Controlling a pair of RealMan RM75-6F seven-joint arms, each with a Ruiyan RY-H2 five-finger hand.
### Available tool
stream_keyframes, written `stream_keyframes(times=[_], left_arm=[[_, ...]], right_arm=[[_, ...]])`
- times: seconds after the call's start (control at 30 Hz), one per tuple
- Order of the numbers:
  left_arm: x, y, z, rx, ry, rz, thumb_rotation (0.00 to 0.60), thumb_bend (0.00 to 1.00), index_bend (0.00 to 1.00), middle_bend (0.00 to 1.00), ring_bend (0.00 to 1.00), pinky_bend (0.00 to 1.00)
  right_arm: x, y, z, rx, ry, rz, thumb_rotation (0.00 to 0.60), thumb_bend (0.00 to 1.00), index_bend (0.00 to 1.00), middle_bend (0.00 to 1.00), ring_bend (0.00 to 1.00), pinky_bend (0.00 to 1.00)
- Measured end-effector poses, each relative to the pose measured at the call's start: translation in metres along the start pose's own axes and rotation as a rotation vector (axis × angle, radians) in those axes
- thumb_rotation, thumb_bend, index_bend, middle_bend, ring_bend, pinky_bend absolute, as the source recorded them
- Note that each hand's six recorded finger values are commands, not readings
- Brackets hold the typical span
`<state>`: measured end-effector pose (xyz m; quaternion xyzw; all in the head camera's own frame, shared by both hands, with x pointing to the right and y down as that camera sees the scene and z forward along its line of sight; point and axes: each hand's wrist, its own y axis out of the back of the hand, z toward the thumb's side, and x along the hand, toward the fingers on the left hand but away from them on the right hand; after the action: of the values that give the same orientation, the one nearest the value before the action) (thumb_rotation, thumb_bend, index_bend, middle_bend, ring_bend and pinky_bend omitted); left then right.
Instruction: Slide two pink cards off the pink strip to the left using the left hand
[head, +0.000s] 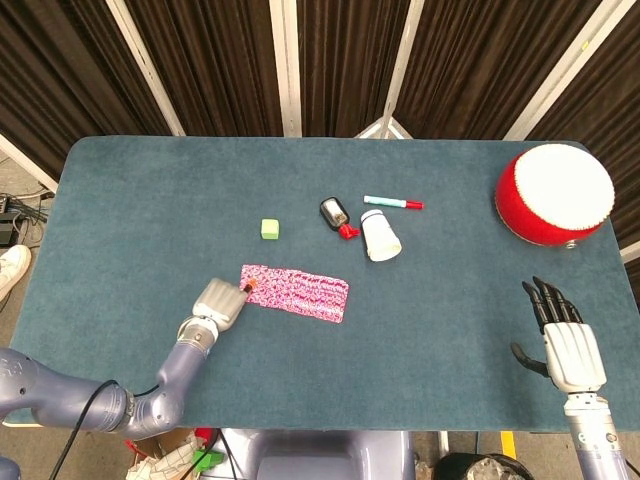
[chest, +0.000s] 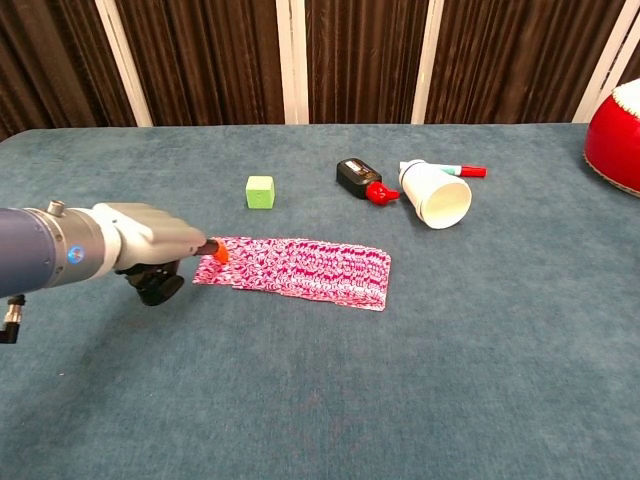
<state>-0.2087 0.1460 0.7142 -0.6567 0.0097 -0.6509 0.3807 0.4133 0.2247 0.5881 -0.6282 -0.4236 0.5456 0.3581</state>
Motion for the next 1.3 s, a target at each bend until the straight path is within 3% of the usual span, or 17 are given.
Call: stream_keyframes(times=[0.27,0.83,1.07,1.3], left_arm=[[-0.006,-0.024,-0.027,0.024,0.085,-0.089,0.600,0.89,0.11,0.83,0.76,0.68],[-0.038,-0.058,-0.093,0.029,0.172,-0.130,0.600,0.89,0.11,0.83,0.75,0.68],[-0.051,-0.058,-0.115,0.002,0.212,-0.123,0.600,0.89,0.10,0.83,0.76,0.68],[-0.057,-0.045,-0.114,-0.015,0.191,-0.080,0.600,0.89,0.07,0.83,0.75,0.68]], right_arm=[[0.001,0.002,0.002,-0.005,0.009,-0.006,0.600,0.28,0.02,0.05,0.08,0.19],[0.001,0.000,0.005,0.000,0.016,-0.004,0.600,0.28,0.02,0.05,0.08,0.19],[0.001,-0.001,0.007,0.005,0.020,0.000,0.600,0.28,0.02,0.05,0.08,0.19],[0.000,-0.002,0.008,0.007,0.022,0.002,0.600,0.28,0.02,0.05,0.08,0.19]])
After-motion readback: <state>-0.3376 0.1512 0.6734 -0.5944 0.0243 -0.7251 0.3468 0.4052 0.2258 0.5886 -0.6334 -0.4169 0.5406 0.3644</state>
